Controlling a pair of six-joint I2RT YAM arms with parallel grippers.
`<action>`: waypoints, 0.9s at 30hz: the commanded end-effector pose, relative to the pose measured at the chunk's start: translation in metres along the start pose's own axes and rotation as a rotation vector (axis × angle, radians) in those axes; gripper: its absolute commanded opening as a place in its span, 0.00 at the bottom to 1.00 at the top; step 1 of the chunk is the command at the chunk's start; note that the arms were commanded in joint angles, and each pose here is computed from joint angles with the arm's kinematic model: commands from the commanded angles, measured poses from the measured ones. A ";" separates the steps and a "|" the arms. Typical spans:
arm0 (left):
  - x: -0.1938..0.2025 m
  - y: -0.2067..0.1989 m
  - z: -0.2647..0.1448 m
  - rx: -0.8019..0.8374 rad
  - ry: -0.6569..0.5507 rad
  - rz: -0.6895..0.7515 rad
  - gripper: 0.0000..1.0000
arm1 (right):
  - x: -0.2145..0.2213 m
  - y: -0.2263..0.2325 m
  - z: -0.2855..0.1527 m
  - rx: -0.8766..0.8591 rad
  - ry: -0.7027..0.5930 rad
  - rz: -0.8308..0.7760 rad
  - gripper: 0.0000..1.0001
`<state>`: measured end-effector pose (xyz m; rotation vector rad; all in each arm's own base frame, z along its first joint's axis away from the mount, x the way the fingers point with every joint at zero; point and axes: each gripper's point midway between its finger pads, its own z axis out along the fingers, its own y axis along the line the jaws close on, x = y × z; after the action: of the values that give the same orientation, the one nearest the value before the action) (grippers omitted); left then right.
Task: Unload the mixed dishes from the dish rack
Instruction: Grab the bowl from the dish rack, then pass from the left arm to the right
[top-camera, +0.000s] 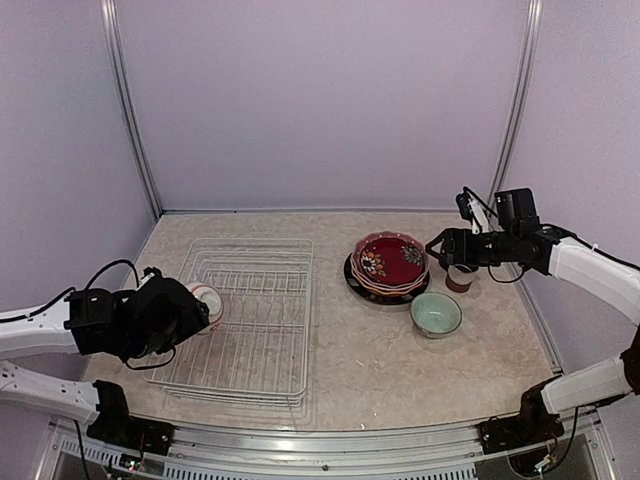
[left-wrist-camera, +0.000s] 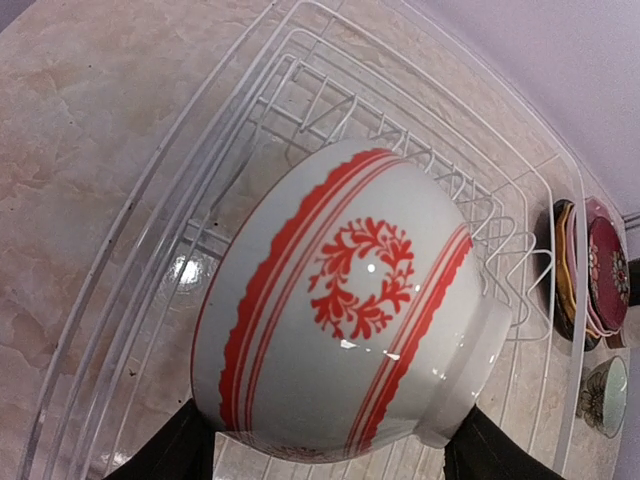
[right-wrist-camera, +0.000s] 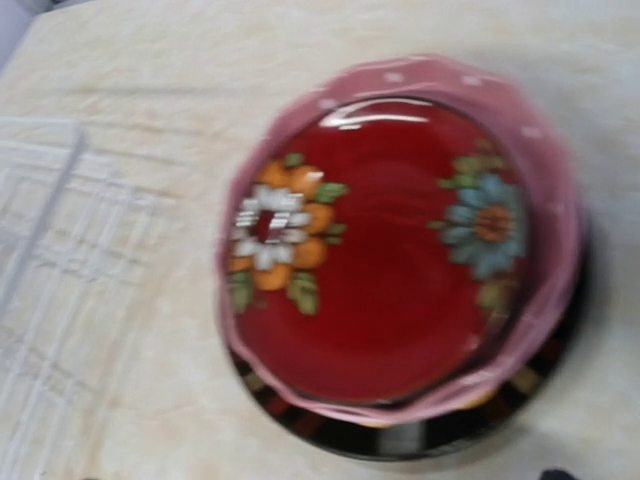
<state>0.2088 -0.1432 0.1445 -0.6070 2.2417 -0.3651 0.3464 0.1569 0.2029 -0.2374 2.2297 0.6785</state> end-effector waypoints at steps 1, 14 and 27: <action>-0.021 -0.045 -0.021 0.180 -0.015 0.006 0.62 | -0.011 0.032 0.006 -0.110 -0.022 -0.032 0.93; -0.039 -0.130 -0.069 0.669 0.070 0.078 0.59 | 0.001 0.141 0.019 -0.492 0.001 -0.085 0.90; -0.038 -0.185 -0.123 0.986 0.162 0.097 0.58 | -0.006 0.253 0.005 -0.864 -0.001 -0.139 0.85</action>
<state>0.2057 -0.2541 0.2728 -0.0326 2.0599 -1.1920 0.2774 0.3498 0.2755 -0.7226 1.8889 1.3827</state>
